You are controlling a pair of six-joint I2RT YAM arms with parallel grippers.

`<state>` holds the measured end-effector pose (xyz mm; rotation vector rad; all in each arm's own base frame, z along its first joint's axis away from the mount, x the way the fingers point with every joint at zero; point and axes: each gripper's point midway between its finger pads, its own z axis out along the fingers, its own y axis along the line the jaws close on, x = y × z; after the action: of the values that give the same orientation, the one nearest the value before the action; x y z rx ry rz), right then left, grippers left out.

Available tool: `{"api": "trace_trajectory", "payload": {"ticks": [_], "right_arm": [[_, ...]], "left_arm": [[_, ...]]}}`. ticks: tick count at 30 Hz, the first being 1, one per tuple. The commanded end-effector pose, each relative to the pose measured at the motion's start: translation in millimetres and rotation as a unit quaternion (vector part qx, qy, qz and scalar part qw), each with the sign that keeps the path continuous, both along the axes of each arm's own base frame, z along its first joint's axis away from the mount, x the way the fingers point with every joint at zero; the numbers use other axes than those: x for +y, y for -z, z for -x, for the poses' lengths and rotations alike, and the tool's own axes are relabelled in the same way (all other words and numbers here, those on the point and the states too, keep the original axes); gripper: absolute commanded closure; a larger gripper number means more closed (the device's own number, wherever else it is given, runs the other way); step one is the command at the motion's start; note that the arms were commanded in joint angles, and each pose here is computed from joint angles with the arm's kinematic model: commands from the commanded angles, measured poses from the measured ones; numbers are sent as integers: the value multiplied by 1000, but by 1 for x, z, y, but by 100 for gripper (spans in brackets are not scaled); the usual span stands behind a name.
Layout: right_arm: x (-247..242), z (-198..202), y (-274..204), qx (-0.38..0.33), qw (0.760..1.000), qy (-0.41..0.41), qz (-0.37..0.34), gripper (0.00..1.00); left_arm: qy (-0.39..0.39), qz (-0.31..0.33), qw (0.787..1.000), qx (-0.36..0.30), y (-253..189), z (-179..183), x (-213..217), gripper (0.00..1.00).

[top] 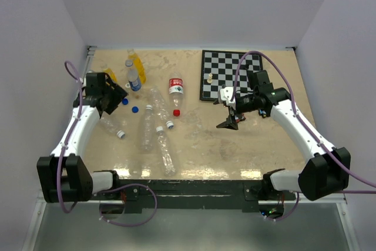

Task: Unscrew the bottle caps
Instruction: Place the bottle cap at the center of the board, then pick up the plastic bottle at the center of the board.

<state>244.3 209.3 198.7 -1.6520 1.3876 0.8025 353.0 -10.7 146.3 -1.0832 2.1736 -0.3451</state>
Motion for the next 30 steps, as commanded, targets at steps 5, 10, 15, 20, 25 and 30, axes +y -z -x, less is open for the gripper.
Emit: {"api": "trace_trajectory", "payload": {"ticks": [5, 10, 15, 20, 25, 30], "right_arm": [[3, -7, 5, 4, 1000, 5, -5, 2], [3, -7, 8, 9, 1000, 7, -3, 2], [3, -8, 8, 8, 1000, 5, -4, 2], [2, -7, 9, 9, 1000, 4, -3, 2], [3, -8, 9, 9, 1000, 4, -2, 2], [2, -8, 11, 12, 1000, 5, 0, 2]], "left_arm": [[213, -32, 975, -56, -4, 48, -35, 23], [293, -22, 952, -87, -9, 72, -57, 20], [298, -40, 952, -54, 3, 90, -57, 16], [306, -53, 950, -21, 22, 105, -74, 7], [295, -60, 954, -2, 39, 108, -76, 0], [305, -73, 949, 22, 53, 106, -84, 0]]}}
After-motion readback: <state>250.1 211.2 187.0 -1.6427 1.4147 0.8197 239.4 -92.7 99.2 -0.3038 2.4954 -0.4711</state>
